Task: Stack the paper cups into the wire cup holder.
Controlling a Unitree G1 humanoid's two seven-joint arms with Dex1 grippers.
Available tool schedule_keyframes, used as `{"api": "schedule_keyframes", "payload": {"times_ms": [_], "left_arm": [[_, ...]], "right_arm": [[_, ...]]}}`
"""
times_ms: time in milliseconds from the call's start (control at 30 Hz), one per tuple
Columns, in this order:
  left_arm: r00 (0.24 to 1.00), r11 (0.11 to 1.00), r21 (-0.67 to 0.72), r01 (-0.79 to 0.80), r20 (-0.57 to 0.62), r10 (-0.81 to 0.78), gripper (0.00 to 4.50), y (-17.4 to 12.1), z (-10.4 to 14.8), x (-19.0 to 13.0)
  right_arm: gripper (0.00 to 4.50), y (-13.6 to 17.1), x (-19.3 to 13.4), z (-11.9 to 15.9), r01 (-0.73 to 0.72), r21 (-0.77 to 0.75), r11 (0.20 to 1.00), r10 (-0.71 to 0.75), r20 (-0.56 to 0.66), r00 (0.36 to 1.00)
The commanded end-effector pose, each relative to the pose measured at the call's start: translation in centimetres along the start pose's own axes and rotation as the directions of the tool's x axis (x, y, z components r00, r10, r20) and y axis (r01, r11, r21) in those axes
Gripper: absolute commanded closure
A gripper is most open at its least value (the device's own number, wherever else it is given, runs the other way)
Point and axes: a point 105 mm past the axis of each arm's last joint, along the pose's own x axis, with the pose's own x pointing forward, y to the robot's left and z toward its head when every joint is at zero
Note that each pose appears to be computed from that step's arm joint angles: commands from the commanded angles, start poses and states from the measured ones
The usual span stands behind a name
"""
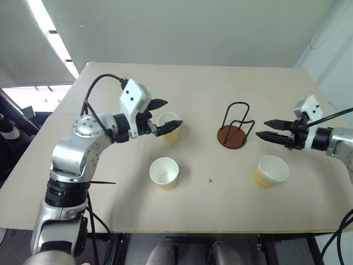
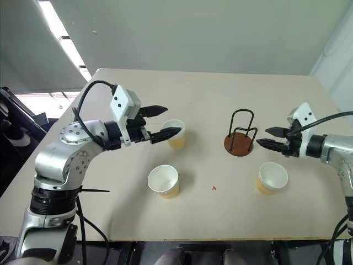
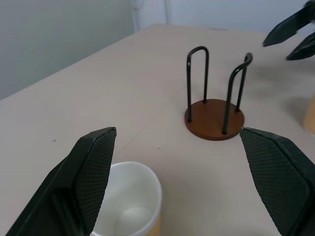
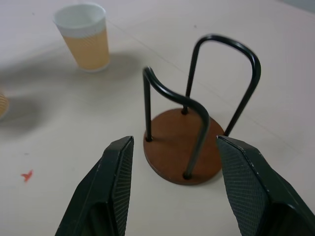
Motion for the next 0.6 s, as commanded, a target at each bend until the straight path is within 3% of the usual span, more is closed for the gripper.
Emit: {"api": "schedule_keyframes", "payload": {"times_ms": [33, 200, 300, 433, 600], "left_arm": [[0.999, 0.998, 0.04, 0.042, 0.027, -0.043, 0.2, -0.32, 1.33, -0.45], [0.995, 0.995, 0.028, 0.095, 0.017, -0.095, 0.2, -0.68, 1.3, -0.32], [0.991, 0.991, 0.018, 0.131, -0.004, -0.131, 0.17, -0.87, 1.05, -0.49], [0.992, 0.991, 0.043, 0.124, -0.01, -0.123, 0.0, -0.56, 1.18, -0.63], [0.988, 0.987, 0.053, 0.155, -0.031, -0.153, 0.0, -0.64, 1.02, -0.74]], "right_arm": [[1.83, -1.14, -0.09, 1.09, 0.036, -0.063, 0.997, -0.035, 0.016, 0.999], [1.83, -1.82, -0.08, 1.44, 0.027, -0.037, 0.999, -0.026, 0.028, 0.999], [1.25, -1.43, -0.1, 1.65, -0.014, -0.025, 1.0, 0.015, 0.029, 0.999], [0.01, -1.35, -0.04, 1.84, -0.006, -0.073, 0.997, 0.007, 0.021, 1.0], [0.01, -1.38, 0.49, 1.26, -0.008, -0.088, 0.996, 0.007, -0.002, 1.0]]}}
